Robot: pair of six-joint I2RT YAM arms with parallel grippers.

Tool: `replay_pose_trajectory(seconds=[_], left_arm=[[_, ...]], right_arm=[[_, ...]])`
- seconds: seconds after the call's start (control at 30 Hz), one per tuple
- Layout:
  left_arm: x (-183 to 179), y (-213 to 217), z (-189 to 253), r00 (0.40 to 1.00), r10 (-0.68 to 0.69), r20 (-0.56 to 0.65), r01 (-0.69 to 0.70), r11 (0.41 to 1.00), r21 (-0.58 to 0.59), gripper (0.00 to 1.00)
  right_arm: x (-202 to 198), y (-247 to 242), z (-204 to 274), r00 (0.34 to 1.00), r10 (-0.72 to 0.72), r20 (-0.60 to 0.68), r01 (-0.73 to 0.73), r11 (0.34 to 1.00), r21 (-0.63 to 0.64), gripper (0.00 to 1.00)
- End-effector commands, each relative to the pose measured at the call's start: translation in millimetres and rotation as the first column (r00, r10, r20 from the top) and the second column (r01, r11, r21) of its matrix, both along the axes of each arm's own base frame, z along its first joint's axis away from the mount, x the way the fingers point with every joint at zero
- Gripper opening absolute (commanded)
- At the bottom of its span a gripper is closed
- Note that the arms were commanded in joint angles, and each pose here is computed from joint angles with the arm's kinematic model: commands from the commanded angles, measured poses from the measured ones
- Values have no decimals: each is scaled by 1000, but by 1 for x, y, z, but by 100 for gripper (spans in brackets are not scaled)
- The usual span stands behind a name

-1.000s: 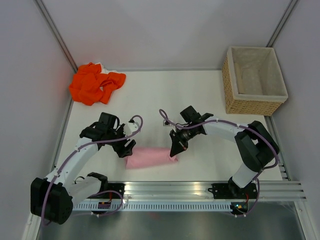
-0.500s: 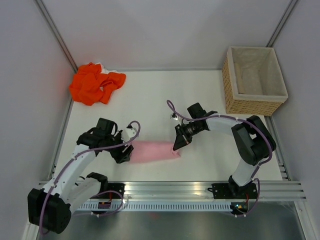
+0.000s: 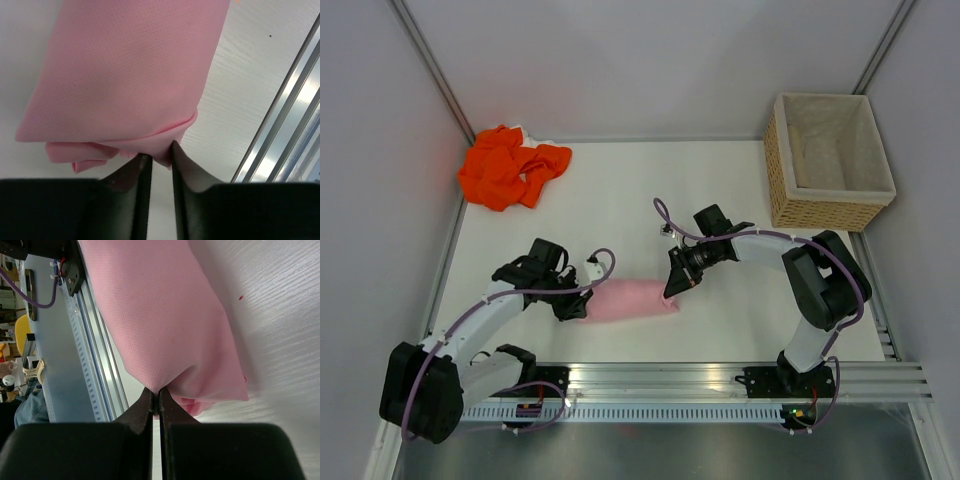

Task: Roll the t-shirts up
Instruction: Roll the tshirt

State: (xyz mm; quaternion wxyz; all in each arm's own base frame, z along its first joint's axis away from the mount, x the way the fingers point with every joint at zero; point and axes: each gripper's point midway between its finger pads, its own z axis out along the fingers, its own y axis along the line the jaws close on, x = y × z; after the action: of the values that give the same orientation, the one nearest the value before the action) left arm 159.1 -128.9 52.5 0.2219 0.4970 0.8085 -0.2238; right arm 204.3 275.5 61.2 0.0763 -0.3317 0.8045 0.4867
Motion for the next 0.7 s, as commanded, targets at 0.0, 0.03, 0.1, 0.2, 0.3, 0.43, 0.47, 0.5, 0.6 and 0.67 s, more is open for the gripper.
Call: replay_pose_trajectory(seconds=[0.0, 0.03, 0.1, 0.2, 0.3, 0.43, 0.47, 0.5, 0.6, 0.67], left_arm=[[11, -8, 0, 999, -21, 42, 22, 999, -25, 25], [10, -8, 0, 999, -24, 41, 25, 999, -27, 12], [9, -6, -1, 998, -34, 47, 35, 999, -19, 2], [9, 9, -11, 993, -70, 92, 64, 996, 65, 2], [-1, 34, -33, 987, -116, 110, 94, 978, 186, 2], [-6, 32, -29, 985, -128, 112, 109, 980, 164, 2], [-8, 30, -28, 986, -127, 104, 110, 982, 154, 2], [-6, 28, -25, 986, -123, 109, 106, 984, 145, 2], [-8, 19, -16, 989, -118, 90, 110, 990, 94, 2], [-6, 13, -7, 991, -101, 82, 96, 993, 61, 8]], right_arm=[[3, 2, 1, 1000, 0, 20, 0, 1000, 14, 0], [3, 2, 1, 1000, 0, 19, -1, 1000, 13, 0], [3, 1, -1, 1000, -1, 13, 1, 1000, 4, 0], [3, -3, 0, 1000, 4, 7, -3, 1000, -9, 0], [5, -10, -1, 1000, -2, 12, 2, 1000, -19, 0], [4, -14, -1, 1000, -1, 10, 1, 1000, -26, 0], [4, -14, -1, 1000, -3, 13, 3, 1000, -27, 0], [4, -14, -1, 1000, -2, 13, 2, 1000, -26, 0], [4, -13, 1, 1000, -3, 20, 3, 1000, -23, 0], [3, -12, 0, 1000, 5, 17, -5, 1000, -24, 0]])
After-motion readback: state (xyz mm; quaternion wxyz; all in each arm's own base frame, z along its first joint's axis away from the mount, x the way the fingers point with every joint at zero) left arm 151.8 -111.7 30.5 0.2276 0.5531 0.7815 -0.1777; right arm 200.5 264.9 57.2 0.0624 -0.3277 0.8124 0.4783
